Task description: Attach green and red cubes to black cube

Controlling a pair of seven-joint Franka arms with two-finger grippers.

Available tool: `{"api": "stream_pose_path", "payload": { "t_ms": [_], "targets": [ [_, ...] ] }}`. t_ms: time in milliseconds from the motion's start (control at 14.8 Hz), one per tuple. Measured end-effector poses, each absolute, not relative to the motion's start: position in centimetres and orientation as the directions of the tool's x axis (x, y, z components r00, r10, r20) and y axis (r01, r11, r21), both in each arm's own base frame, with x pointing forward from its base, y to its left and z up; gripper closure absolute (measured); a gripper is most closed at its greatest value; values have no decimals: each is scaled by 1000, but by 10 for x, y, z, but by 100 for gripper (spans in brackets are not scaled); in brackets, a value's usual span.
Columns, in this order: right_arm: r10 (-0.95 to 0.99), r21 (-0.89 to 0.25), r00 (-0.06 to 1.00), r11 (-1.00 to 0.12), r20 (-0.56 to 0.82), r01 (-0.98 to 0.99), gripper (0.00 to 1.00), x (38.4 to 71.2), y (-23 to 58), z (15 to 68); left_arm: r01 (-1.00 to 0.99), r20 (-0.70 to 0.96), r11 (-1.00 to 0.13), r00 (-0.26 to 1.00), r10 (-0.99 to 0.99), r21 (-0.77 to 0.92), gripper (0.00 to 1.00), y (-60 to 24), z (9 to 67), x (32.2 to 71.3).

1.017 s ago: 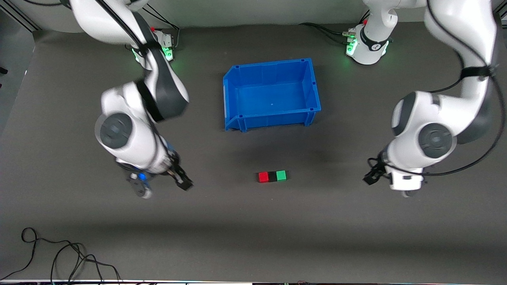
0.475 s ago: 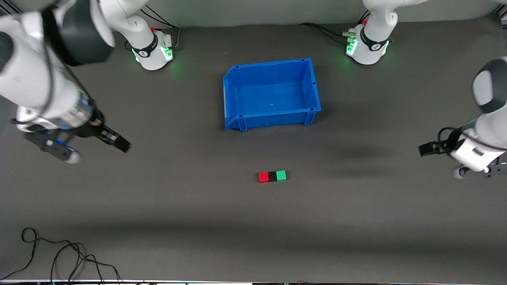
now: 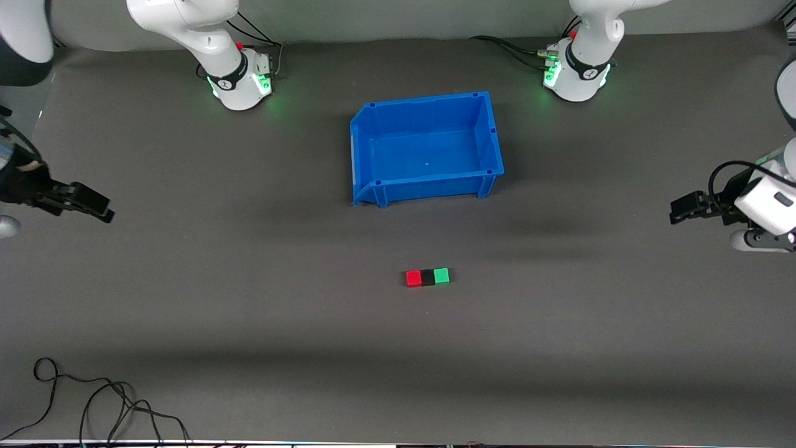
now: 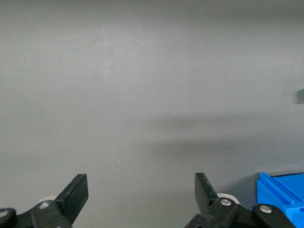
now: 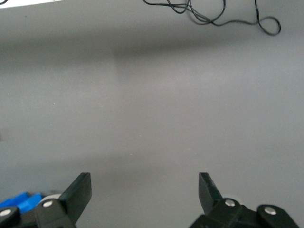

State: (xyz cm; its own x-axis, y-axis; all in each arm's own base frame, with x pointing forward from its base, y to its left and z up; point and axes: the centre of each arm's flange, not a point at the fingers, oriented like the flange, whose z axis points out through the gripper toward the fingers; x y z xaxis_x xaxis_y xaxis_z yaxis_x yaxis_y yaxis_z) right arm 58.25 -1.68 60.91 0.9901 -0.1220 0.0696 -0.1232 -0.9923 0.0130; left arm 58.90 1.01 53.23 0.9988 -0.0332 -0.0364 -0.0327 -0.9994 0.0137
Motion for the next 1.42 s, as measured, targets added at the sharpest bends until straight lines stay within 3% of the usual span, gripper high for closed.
{"api": "stream_pose_path", "payload": {
  "t_ms": [1424],
  "targets": [
    [-25,-25,1000,-999,20,-24,0,568,-17,616,-18,-53,-1000,998,-18,12,0,6,555,582]
  ]
}}
